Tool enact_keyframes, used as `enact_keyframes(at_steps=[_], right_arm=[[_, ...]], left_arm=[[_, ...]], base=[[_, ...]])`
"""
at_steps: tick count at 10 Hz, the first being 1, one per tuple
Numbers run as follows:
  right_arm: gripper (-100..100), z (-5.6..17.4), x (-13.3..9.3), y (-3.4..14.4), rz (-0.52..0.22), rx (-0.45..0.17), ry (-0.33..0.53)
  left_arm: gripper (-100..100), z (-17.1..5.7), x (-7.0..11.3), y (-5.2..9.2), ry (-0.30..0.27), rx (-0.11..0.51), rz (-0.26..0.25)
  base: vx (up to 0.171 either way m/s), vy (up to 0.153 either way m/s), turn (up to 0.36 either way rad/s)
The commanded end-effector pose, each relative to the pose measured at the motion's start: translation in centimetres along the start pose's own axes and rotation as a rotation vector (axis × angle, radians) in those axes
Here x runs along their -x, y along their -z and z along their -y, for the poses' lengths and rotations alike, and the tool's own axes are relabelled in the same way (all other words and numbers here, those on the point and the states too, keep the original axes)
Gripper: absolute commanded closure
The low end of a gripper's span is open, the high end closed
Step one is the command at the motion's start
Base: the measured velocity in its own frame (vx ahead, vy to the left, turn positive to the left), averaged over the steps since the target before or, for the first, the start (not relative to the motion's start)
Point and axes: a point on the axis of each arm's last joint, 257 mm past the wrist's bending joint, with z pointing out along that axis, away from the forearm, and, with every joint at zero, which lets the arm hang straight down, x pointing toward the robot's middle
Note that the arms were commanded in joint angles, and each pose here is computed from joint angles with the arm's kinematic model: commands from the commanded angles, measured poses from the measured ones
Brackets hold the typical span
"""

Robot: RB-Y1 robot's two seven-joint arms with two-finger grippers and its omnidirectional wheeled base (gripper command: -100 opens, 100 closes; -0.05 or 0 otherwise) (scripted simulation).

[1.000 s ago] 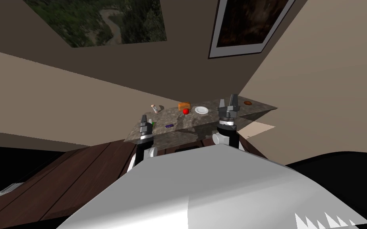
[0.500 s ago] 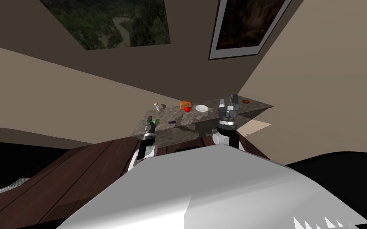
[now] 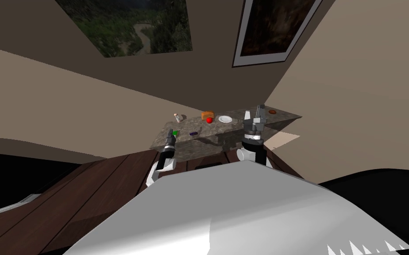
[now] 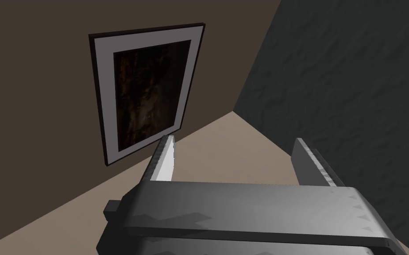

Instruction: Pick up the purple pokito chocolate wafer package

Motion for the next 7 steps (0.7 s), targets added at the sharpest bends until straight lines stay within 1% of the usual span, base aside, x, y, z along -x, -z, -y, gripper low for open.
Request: enact_keyframes(at_steps=[1,2,3,4,5,6,7], right_arm=[[0,0.0,0.0,0.0,0.0,0.0,0.0],[0,0.0,0.0,0.0,0.0,0.0,0.0],[0,0.0,0.0,0.0,0.0,0.0,0.0],[0,0.0,0.0,0.0,0.0,0.0,0.0],[0,0.0,0.0,0.0,0.0,0.0,0.0],[0,0.0,0.0,0.0,0.0,0.0,0.0],[0,0.0,0.0,0.0,0.0,0.0,0.0]], left_arm=[[-100,-1.6,-0.2,-0.5,0.002,0.043,-0.007],[-100,-2.8,-0.5,-1.5,0.007,0.08,-0.018],[-100,-3.6,-0.5,-1.4,0.007,0.104,-0.019],[-100,-4.7,-0.8,-2.4,0.013,0.134,-0.028],[-100,-5.7,-0.8,-2.2,0.012,0.166,-0.03],[-100,-6.6,-1.0,-3.1,0.019,0.193,-0.037],[-100,-7.8,-1.1,-3.0,0.018,0.231,-0.039]], base=[[-0.074,0.042,-0.002],[-0.098,0.05,0.004],[-0.083,0.045,-0.003],[-0.101,0.049,0.001],[-0.076,0.039,-0.004],[-0.082,0.053,0.002],[-0.069,0.042,-0.008]])
